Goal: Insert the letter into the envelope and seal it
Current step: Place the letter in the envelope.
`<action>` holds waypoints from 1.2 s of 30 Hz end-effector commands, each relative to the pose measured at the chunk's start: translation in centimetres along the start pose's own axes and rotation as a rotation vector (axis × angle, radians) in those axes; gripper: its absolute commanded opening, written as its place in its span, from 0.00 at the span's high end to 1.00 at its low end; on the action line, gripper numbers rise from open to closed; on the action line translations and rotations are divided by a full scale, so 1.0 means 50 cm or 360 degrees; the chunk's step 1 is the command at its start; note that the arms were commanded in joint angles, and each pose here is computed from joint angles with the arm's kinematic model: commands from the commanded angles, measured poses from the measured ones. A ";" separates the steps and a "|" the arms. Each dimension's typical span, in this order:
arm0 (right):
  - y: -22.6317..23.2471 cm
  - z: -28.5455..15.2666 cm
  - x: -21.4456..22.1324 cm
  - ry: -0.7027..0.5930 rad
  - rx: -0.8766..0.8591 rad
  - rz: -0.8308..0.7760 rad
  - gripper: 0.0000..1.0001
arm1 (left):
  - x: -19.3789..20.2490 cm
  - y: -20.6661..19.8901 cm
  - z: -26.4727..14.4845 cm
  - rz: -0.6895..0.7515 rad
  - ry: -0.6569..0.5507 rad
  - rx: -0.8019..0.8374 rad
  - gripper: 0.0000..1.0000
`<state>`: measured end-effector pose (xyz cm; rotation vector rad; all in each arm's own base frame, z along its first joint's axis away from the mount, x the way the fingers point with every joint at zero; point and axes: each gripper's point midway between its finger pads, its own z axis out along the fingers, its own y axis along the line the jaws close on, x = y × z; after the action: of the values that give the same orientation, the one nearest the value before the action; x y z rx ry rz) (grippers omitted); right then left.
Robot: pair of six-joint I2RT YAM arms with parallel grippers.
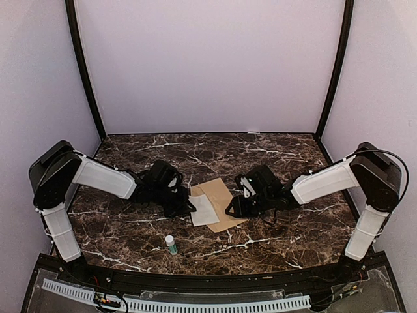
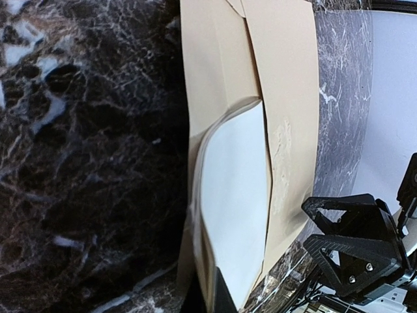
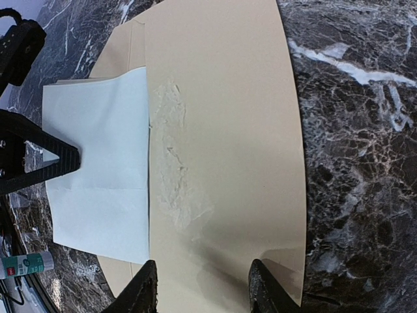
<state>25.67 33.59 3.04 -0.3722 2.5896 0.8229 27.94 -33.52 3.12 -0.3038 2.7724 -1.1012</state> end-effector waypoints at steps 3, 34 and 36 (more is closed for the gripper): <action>-0.001 0.015 0.026 0.0079 0.0011 0.0001 0.55 | -0.016 -0.011 0.006 -0.0027 -0.0029 0.0023 1.00; 0.007 0.021 0.029 0.0089 -0.0019 -0.0004 0.57 | -0.024 -0.089 0.046 -0.0023 -0.0005 0.0191 1.00; 0.006 0.020 0.030 0.0087 -0.0015 0.0000 0.57 | -0.027 -0.093 0.047 -0.0006 -0.0009 0.0187 1.00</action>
<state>25.62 34.16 3.04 -0.3851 2.5831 0.8506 29.84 -36.80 3.28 -0.3525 2.7239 -1.2139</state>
